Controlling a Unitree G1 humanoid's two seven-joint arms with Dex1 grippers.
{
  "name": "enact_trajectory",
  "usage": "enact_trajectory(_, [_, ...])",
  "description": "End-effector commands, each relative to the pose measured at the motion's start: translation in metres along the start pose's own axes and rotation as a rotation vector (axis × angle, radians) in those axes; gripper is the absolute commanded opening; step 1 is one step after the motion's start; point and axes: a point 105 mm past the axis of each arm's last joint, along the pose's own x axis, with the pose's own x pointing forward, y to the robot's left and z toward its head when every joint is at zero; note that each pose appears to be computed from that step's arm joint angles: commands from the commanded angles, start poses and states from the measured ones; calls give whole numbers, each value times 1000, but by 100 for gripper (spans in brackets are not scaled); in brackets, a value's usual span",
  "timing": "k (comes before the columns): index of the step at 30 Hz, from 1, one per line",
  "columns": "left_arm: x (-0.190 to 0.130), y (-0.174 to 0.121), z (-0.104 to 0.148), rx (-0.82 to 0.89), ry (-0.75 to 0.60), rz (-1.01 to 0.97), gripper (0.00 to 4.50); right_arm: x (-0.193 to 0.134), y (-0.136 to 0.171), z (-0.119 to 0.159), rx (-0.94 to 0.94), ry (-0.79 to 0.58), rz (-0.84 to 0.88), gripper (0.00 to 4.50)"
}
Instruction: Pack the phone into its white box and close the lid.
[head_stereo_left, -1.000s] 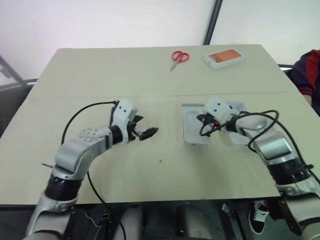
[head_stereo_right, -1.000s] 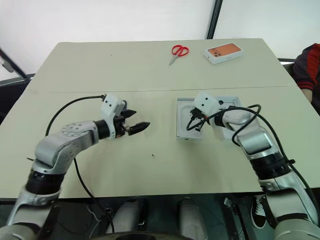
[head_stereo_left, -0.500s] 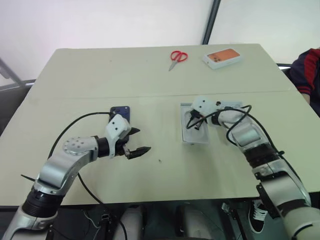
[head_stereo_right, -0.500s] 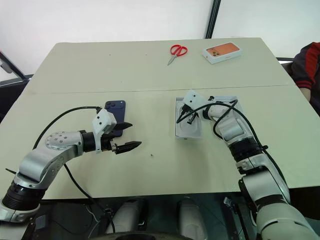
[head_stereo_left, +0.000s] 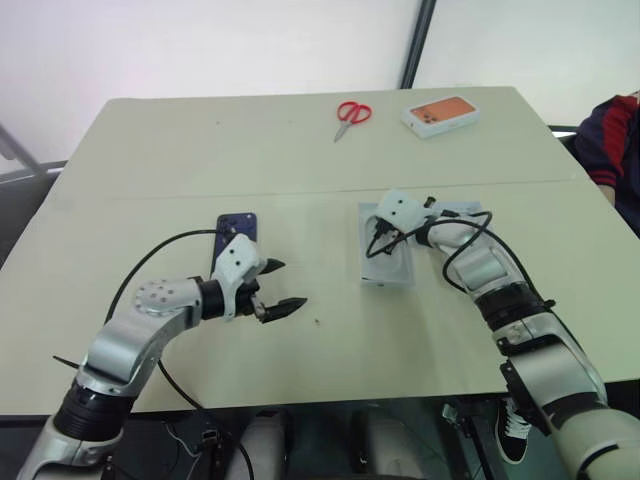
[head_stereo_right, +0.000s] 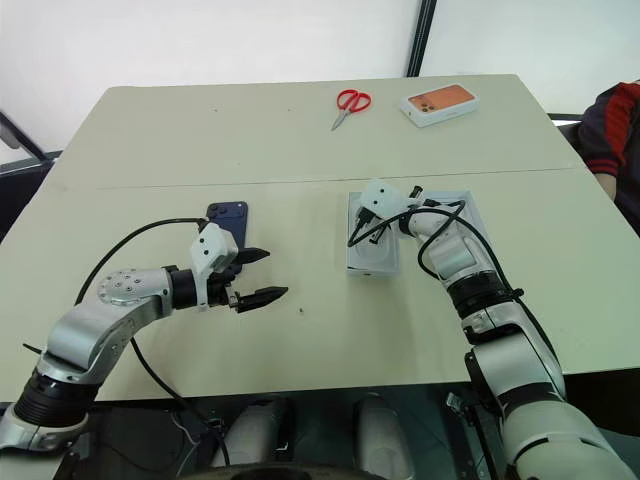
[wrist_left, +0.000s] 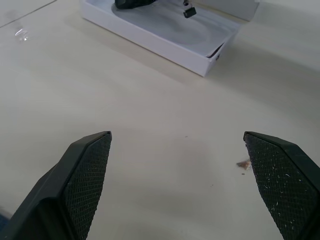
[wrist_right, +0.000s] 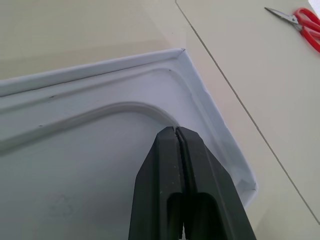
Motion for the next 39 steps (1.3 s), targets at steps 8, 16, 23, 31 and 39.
enact_trajectory(8, [-7,-1,3,28,-13,18,446,-61,14,20,4,-125,180,6])
enact_trajectory(16, [-1,0,2,25,-14,4,446,-60,44,-11,-2,0,253,6])
enact_trajectory(23, [-3,0,0,22,-12,7,446,-65,34,-1,-48,-29,218,6])
enact_trajectory(31, [-7,0,-4,13,-4,26,446,-89,17,23,-58,-130,208,6])
enact_trajectory(39, [-10,0,-8,3,2,37,446,-116,53,16,21,-111,453,6])
